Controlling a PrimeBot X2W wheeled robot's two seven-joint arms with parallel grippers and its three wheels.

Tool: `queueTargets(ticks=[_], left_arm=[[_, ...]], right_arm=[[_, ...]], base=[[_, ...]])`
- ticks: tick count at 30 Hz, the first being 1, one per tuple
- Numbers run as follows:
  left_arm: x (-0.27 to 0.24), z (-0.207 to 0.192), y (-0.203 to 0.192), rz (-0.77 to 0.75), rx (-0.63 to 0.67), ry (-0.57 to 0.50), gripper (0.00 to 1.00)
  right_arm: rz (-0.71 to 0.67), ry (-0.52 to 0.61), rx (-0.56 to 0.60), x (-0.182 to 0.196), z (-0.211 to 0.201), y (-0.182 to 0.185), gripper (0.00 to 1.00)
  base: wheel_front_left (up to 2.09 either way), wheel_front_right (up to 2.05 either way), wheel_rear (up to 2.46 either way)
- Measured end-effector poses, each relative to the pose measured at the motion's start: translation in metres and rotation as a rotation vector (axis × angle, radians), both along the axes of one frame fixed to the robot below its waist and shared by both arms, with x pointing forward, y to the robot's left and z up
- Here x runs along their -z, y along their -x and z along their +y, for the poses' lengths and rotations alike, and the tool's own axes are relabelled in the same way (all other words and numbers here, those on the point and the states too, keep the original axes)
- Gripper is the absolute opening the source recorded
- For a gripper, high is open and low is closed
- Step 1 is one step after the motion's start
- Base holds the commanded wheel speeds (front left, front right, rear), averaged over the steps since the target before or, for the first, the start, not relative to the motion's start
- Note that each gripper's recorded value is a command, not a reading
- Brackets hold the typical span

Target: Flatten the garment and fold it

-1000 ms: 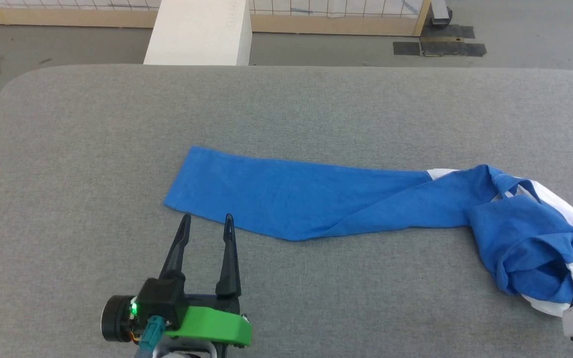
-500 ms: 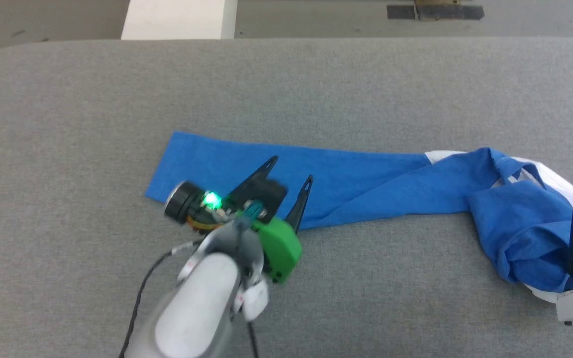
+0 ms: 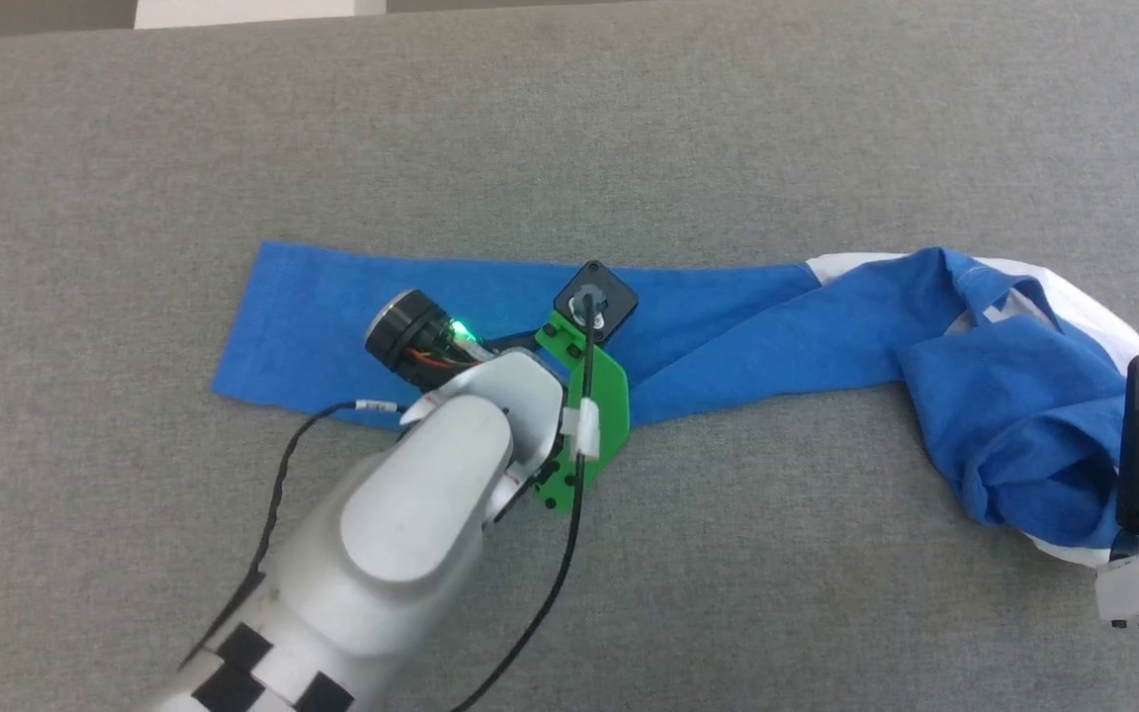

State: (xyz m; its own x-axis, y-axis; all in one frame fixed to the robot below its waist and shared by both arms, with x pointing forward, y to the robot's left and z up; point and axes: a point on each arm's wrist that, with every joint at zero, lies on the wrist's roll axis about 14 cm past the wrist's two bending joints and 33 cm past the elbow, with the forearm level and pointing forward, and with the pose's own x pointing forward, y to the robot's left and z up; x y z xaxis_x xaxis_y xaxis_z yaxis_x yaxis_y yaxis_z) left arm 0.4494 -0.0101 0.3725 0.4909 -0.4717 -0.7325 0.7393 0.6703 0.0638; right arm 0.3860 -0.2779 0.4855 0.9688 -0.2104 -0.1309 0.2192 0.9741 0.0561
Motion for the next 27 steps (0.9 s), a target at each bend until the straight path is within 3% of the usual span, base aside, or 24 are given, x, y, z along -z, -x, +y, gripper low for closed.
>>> queueTargets(ticks=[1, 8, 15, 21, 27], left_arm=[[0.001, 0.0, 0.0, 0.007, 0.018, -0.013, 0.0], [-0.004, -0.006, 0.004, 0.005, 0.045, 0.056, 0.0], [-0.047, 0.015, -0.016, -0.153, -0.14, 0.261, 0.0], [-0.116, 0.089, -0.04, -0.409, -0.418, 0.43, 0.0], [-0.13, 0.187, -0.006, -0.525, -0.712, 0.384, 0.0]], right_arm=[[0.004, -0.003, 0.001, 0.001, 0.0, 0.0, 1.0], [0.013, -0.017, -0.002, 0.006, 0.001, -0.001, 1.0], [-0.023, -0.024, -0.036, -0.007, 0.012, -0.006, 1.0], [-0.032, -0.022, -0.072, -0.014, 0.023, -0.007, 1.0], [-0.043, -0.035, -0.126, -0.018, 0.04, -0.014, 1.0]], base=[[0.0, 0.0, 0.0], [0.0, 0.0, 0.0], [0.0, 0.0, 0.0], [0.0, 0.0, 0.0], [0.0, 0.0, 0.0]])
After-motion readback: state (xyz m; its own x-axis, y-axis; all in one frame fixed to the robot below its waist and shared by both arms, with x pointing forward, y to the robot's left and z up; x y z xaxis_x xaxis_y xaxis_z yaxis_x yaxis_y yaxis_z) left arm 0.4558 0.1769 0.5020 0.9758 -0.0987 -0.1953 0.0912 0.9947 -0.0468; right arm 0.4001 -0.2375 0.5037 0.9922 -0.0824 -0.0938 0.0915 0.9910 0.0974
